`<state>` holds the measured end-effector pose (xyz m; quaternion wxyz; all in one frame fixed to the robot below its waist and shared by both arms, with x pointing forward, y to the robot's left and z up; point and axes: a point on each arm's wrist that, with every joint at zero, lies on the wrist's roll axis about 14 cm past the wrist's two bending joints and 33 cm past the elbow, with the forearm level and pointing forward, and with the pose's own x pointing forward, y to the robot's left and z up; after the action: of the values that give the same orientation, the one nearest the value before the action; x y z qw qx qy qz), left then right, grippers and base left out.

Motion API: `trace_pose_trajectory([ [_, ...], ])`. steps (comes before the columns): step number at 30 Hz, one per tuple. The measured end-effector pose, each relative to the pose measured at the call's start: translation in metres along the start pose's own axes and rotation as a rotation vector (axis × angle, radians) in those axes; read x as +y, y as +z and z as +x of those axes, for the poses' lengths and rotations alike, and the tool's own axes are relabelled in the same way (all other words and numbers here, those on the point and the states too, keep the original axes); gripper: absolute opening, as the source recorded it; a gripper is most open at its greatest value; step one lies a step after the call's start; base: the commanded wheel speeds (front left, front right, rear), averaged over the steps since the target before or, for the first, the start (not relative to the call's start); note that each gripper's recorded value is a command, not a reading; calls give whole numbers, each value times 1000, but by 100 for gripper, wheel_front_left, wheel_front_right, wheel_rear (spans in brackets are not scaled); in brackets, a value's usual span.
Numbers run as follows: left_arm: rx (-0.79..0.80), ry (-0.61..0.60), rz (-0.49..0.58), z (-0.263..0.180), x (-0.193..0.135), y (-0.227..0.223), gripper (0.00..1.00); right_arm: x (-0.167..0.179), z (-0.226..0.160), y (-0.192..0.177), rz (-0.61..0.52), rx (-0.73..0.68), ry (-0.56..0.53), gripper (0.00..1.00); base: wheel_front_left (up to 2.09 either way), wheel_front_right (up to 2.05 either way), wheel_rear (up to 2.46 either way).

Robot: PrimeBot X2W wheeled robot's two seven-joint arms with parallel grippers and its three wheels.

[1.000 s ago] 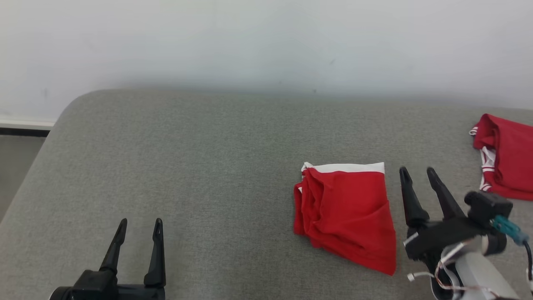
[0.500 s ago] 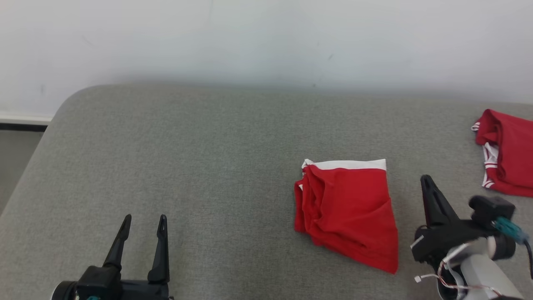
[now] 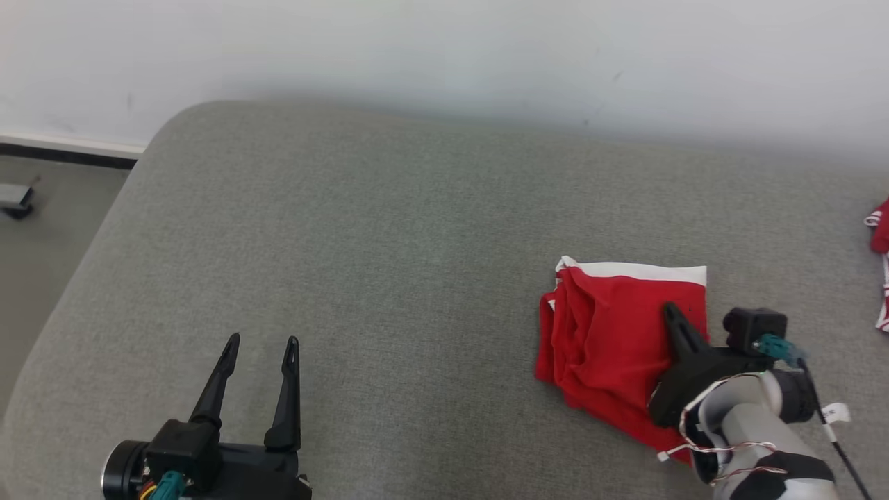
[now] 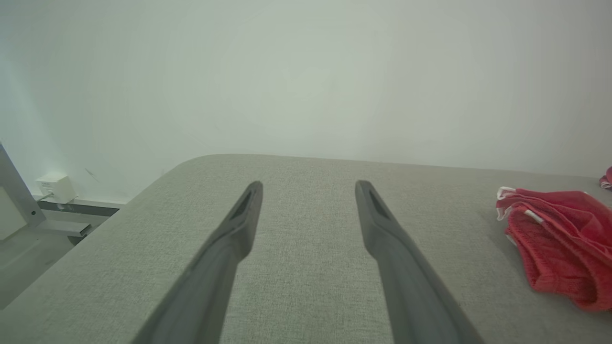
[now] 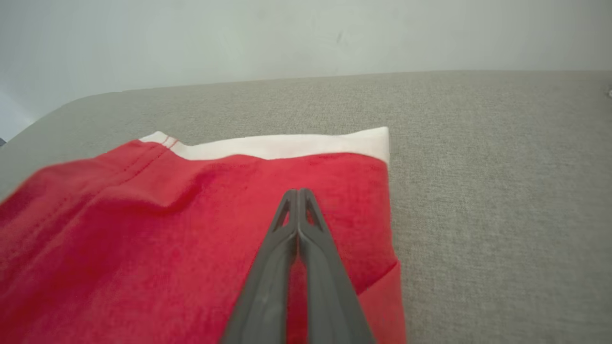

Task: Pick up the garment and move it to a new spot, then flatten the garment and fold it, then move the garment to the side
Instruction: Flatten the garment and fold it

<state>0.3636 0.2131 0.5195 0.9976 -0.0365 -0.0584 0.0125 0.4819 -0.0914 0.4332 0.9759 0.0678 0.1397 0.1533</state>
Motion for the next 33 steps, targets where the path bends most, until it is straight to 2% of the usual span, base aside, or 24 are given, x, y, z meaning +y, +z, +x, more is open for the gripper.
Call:
trace_pose_trajectory([
  [5, 8, 24, 1, -1, 7, -2, 100, 31, 12, -14, 22, 39, 57, 0, 0, 0, 0],
  [10, 16, 40, 3, -2, 12, -4, 100, 62, 19, -11, 35, 20, 127, 0, 0, 0, 0],
  [19, 11, 49, 1, -4, 14, -3, 100, 106, 7, -20, 37, 17, 241, 0, 0, 0, 0],
  [25, 9, 43, -1, -4, 12, -2, 100, 123, -2, -25, 32, 21, 296, 0, 0, 0, 0],
  [33, 3, 20, -4, 0, 5, -2, 100, 100, -9, 22, 80, -134, 230, 0, 0, 0, 0],
])
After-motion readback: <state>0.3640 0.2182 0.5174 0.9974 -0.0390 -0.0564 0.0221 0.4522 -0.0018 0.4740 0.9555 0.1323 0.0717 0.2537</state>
